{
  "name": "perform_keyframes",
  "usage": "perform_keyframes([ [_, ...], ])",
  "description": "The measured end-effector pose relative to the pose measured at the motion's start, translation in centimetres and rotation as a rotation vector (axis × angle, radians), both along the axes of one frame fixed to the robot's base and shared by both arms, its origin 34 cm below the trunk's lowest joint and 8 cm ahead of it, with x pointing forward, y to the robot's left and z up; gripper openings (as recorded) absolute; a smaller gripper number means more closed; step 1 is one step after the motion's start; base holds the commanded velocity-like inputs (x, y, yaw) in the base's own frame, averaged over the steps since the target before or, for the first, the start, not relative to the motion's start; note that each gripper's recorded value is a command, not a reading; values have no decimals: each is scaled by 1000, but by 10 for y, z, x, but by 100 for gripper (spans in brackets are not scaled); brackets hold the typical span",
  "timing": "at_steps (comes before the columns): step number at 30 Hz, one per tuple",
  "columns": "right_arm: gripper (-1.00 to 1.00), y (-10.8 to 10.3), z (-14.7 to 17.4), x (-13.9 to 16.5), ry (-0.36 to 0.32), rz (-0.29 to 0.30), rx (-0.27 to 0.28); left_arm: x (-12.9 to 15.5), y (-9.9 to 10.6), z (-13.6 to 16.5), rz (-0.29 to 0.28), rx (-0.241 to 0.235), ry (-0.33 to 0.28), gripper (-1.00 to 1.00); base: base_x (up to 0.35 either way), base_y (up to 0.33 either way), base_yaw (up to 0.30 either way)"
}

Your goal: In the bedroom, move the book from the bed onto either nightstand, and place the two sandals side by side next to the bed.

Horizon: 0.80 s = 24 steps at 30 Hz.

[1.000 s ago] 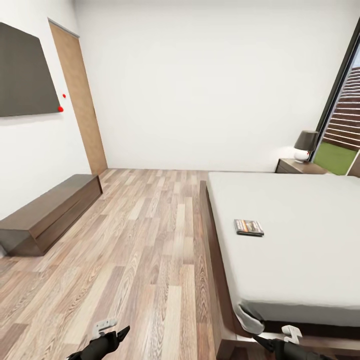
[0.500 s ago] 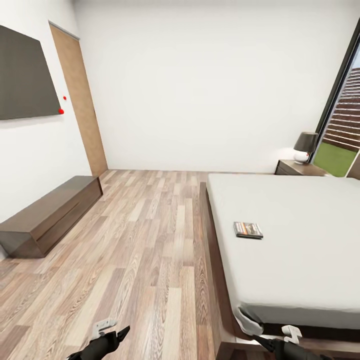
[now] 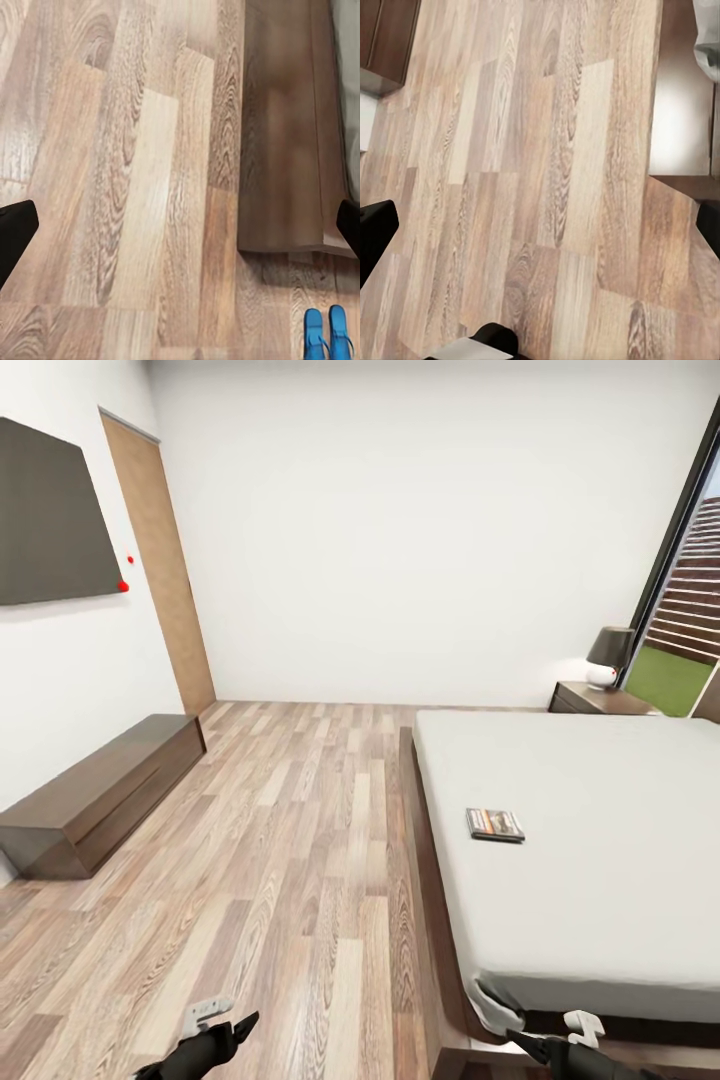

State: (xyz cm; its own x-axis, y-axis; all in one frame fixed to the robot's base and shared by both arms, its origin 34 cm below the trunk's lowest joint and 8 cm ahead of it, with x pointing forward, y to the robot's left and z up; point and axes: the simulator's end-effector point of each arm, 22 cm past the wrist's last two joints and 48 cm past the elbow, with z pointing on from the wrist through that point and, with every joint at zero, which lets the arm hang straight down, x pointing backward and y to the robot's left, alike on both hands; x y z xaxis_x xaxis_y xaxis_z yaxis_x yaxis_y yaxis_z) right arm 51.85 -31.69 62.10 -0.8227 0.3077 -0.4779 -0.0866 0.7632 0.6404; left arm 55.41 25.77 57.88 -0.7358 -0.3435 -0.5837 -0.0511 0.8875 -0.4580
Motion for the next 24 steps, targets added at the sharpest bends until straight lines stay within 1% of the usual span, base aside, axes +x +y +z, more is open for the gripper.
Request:
perform_keyframes([
  [3,100,-2,3,0,4,-6,-10,-1,0,4,-26,15,2,100,0,0,0],
  [4,100,-2,4,0,5,-8,-11,-5,-1,3,-58,35,9,100,0,0,0],
  [6,100,-3,7,0,7,-9,-12,-7,2,4,-78,55,15,100,0,0,0],
  [7,100,-3,6,-3,16,-11,-11,-9,11,4,-87,81,22,100,0,0,0],
  [8,100,-3,6,-6,23,-13,-9,-10,18,5,-90,97,25,100,0,0,0],
  [10,100,-2,0,-22,67,-23,-2,-12,40,7,-90,140,30,100,0,0,0],
  [12,100,-1,-3,-33,93,-34,3,-19,49,7,-99,163,40,100,0,0,0],
  [14,100,-1,-3,-39,103,-37,3,-40,51,-1,-138,191,72,100,0,0,0],
  [15,100,-1,-3,-41,105,-38,1,-58,50,-8,-189,217,99,100,0,0,0],
  [16,100,-3,-4,-43,111,-44,-10,-82,48,-17,-278,259,134,100,0,0,0],
  [17,100,-7,-5,-43,117,-53,-26,-92,48,-20,-320,284,149,100,0,0,0],
  [18,100,-11,-7,-44,125,-63,-45,-98,49,-23,-346,305,160,100,0,0,0],
  [20,100,-15,-7,-45,133,-72,-64,-102,49,-22,-358,325,167,100,0,0,0],
  [21,100,-17,-8,-45,138,-79,-78,-104,50,-23,-362,344,172,100,0,0,0],
  [24,100,-21,-6,-46,144,-87,-94,-105,51,-23,-350,387,179,100,0,0,0],
])
